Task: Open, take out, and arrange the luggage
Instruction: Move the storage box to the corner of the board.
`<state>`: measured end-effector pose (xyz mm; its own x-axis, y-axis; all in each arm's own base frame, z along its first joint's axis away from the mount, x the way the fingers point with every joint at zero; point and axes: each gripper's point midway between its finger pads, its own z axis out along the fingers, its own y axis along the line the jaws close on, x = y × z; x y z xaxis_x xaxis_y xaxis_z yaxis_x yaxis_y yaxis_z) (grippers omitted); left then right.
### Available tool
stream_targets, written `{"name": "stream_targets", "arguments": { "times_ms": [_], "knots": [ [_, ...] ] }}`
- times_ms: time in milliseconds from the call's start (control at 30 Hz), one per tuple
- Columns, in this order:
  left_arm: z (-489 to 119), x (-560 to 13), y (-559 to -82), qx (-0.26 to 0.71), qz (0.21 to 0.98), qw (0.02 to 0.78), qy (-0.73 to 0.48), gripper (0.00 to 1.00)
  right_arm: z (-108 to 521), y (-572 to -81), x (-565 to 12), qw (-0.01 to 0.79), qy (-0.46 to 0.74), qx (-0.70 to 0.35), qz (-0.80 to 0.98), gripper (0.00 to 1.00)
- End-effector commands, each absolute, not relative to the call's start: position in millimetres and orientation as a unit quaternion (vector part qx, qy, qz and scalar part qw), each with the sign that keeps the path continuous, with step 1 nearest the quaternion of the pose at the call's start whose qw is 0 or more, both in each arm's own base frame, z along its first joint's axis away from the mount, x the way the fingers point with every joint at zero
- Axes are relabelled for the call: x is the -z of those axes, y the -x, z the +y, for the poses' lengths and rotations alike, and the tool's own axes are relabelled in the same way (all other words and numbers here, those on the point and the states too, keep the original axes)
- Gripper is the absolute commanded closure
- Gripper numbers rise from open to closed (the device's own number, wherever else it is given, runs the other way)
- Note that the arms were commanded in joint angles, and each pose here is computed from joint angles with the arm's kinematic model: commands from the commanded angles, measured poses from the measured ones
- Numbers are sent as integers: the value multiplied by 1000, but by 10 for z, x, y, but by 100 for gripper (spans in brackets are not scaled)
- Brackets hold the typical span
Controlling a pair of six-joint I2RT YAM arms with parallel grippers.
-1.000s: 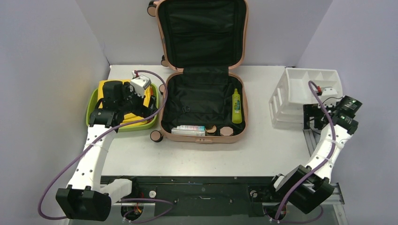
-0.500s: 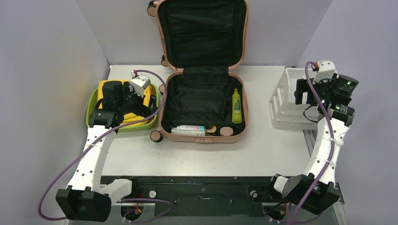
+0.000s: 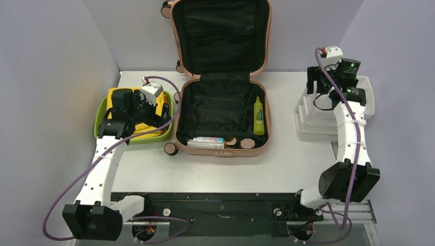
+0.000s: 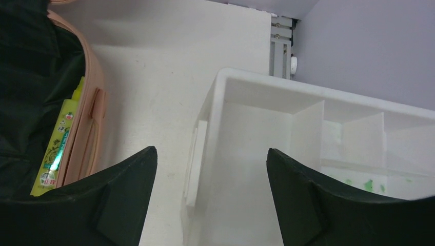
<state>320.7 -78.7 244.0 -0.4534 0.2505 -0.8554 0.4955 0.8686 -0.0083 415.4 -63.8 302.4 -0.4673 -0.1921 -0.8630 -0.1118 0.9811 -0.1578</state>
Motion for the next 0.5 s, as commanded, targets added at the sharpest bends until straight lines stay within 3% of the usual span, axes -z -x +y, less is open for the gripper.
{"name": "stream_targets", "arguments": {
  "times_ms": [0, 467],
  "knots": [
    [-747, -2586, -3257, 131, 826, 505, -213, 4, -829, -4296, -3103, 518, 38, 72, 852, 28],
    [-670, -2659, -3242, 145, 825, 512, -188, 4, -665, -4602, -2915, 495, 41, 78, 865, 42]
  ]
}}
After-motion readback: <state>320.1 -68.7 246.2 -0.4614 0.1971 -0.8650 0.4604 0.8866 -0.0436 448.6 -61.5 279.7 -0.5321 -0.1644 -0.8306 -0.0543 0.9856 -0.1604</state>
